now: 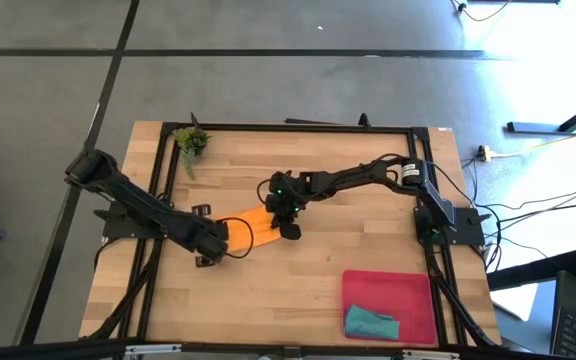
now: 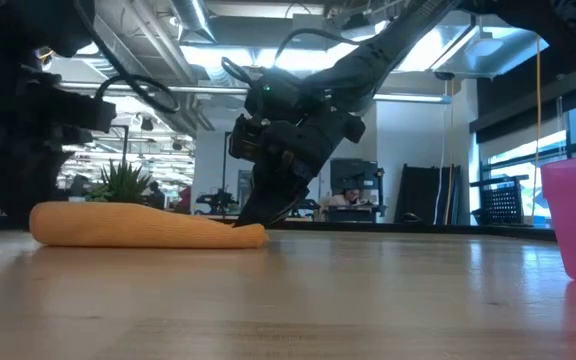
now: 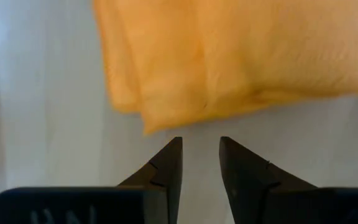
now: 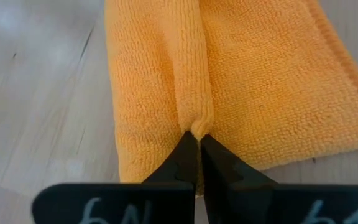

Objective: Roll microfiber towels into tight, uniform cylinder then place into a basket
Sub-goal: Roll the orange microfiber cloth

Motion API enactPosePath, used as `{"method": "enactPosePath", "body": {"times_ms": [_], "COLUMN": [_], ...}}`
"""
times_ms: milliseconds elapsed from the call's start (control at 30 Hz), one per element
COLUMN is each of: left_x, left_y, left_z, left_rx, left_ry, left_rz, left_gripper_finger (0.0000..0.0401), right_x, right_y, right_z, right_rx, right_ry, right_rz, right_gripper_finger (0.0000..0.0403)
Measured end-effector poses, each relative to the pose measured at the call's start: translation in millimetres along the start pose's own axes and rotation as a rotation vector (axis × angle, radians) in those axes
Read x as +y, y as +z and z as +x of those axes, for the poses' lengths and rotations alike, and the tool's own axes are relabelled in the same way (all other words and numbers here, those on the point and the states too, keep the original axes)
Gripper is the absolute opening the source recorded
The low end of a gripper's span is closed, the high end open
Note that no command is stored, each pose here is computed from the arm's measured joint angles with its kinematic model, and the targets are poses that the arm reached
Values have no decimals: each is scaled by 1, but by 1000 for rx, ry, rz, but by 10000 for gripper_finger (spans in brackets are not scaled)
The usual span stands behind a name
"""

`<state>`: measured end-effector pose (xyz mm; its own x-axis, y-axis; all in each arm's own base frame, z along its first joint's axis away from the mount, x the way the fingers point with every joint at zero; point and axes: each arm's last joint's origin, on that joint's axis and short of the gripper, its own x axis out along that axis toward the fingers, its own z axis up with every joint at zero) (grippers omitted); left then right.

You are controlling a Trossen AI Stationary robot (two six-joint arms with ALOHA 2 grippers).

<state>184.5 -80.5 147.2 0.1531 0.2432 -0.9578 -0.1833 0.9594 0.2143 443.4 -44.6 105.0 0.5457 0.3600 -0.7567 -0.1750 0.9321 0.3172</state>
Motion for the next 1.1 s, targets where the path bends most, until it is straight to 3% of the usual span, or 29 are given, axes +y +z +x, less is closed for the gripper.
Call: {"method": "enactPosePath", "body": {"times_ms": [267,433,700,900,1100], "left_x": [8,-5,-12,-11,-12], "left_y": [1,11,14,16,15], "left_z": [-31,-52,-55,-55,-55], "left_rx": [-56,-188,-248,-227,-217], "left_ry": [-57,-158,-201,-251,-265], "left_rz": [-46,40,61,-6,26], "left_gripper_finger": [96,96,96,95,52], "right_x": [0,0,0,0,0], "right_y": [1,1,2,2,2], "right_z": [0,0,0,0,0], "right_rx": [-10,-12,-18,-22,-23], "right_ry": [-1,-2,-3,-5,-5], "right_rz": [7,-7,-24,-26,-24], "right_gripper_finger": [9,9,9,9,9]}}
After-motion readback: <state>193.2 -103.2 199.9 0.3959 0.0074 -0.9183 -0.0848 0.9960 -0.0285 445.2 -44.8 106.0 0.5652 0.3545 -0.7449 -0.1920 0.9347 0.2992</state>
